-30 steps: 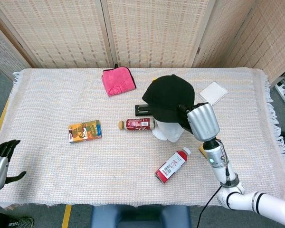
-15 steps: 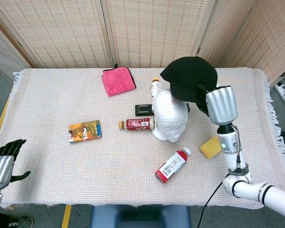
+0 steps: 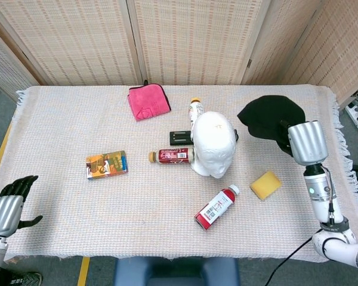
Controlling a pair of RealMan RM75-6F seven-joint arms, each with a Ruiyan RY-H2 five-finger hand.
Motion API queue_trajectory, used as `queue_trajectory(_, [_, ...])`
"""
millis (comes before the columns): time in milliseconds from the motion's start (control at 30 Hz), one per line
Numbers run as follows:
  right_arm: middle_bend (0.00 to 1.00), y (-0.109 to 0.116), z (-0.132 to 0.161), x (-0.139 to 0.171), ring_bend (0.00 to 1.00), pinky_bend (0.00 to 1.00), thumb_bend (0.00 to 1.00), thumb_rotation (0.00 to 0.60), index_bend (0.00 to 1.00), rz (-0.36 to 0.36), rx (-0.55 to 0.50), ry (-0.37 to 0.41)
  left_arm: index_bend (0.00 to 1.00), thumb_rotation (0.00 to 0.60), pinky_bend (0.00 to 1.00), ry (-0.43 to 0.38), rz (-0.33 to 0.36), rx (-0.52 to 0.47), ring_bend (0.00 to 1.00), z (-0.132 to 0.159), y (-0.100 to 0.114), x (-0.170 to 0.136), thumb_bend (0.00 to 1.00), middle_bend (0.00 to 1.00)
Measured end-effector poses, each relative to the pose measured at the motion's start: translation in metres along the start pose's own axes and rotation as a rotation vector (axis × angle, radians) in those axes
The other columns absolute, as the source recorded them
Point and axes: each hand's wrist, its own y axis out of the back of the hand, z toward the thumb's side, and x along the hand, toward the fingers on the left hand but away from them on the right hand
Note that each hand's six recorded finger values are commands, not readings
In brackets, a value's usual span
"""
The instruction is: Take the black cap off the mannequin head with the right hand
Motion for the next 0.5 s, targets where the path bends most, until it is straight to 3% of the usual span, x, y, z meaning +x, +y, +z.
queue_trajectory(267, [0.78,-0.048,-0.002,0.021,0.99,1.00,0.42,0.600,0.81,0.115,-0.070,0.001,0.13,0.600,0.21,-0.021,0.011,0.005,0.13,0.009,0.006,0.002,0.16,0.14])
queue_trajectory(367, [0.74,-0.068,0.002,0.029,0.94,1.00,0.38,0.600,0.73,0.165,-0.095,0.002,0.13,0.600,0.21,-0.025,0.010,0.005,0.13,0.011,0.006,0.003,0.16,0.14])
queue_trajectory(433, [0.63,-0.079,0.003,0.034,0.77,0.95,0.28,0.600,0.52,0.199,-0.104,0.000,0.13,0.600,0.21,-0.023,0.017,0.004,0.13,0.011,0.007,0.002,0.16,0.14])
queue_trajectory(467, [0.55,-0.083,0.003,0.036,0.64,0.87,0.23,0.600,0.40,0.218,-0.105,-0.002,0.13,0.600,0.21,-0.023,0.021,0.002,0.13,0.010,0.008,0.002,0.16,0.14])
queue_trajectory(500, [0.42,-0.088,0.003,0.039,0.44,0.69,0.16,0.600,0.23,0.247,-0.107,-0.007,0.13,0.600,0.21,-0.022,0.025,0.001,0.13,0.010,0.008,0.002,0.16,0.14])
